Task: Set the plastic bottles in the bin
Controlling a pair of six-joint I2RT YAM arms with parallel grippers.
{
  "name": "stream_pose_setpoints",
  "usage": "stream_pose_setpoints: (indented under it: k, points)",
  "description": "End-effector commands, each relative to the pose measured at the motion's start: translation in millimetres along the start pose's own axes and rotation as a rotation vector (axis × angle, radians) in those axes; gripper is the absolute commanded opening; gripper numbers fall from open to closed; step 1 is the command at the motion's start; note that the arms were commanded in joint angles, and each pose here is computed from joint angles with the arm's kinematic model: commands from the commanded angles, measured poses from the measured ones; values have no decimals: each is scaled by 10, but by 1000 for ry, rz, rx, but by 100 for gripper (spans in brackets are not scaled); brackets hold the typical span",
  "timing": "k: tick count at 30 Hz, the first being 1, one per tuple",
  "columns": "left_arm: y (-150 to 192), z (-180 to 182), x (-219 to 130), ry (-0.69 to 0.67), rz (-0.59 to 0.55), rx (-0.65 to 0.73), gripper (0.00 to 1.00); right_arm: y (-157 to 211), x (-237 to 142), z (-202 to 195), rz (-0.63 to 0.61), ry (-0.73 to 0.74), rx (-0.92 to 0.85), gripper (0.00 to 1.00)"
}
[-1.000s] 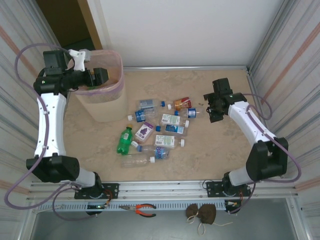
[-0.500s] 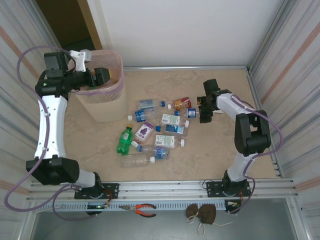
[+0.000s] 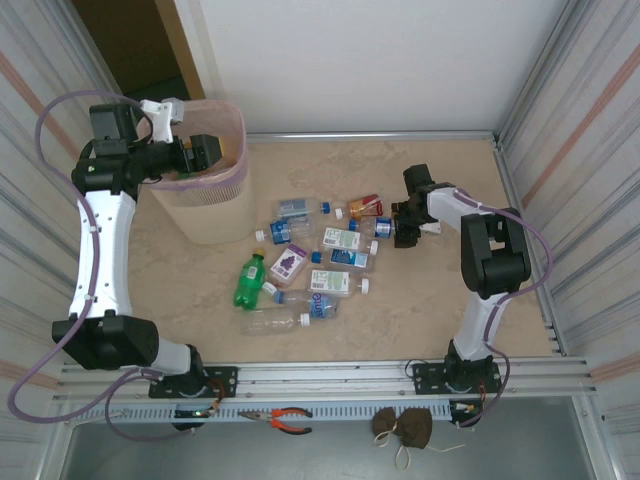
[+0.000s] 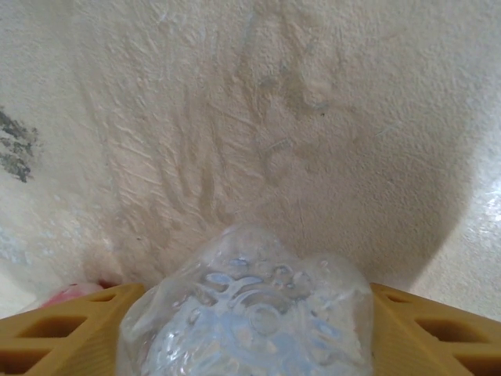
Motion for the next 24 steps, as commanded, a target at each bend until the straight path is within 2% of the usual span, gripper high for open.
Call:
stream_pose_setpoints:
  k: [1,7,17,20,24]
  points:
    - [-38,-128,-80,27,-23,16,79,-22,49,-46,1,23,35,63]
    - [-59,-148,-95,30,-30,19,79,-14,-44,-28,1,-1,35,56]
    - [-95,-265,-151,47,-47,36,79,23,-516,2,-8,-94,6,54]
    - [-94,-327,-146,63,-50,47,79,20,-725,32,-26,-139,-39,53]
    - [-96,-453,-118,99,-57,70,79,27,-1015,135,-65,-210,-192,51]
Point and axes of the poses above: each hand's point on the last joint's axis, 136 mm out from that joint toward the fingers, its own x axis out along the fingers, its own z axis along the line the jaws close on, y = z × x, the point moved 1 cm from there along -x, back along the fingers, and after that the axes turned 1 degree about -x, right-handed, at the moved point
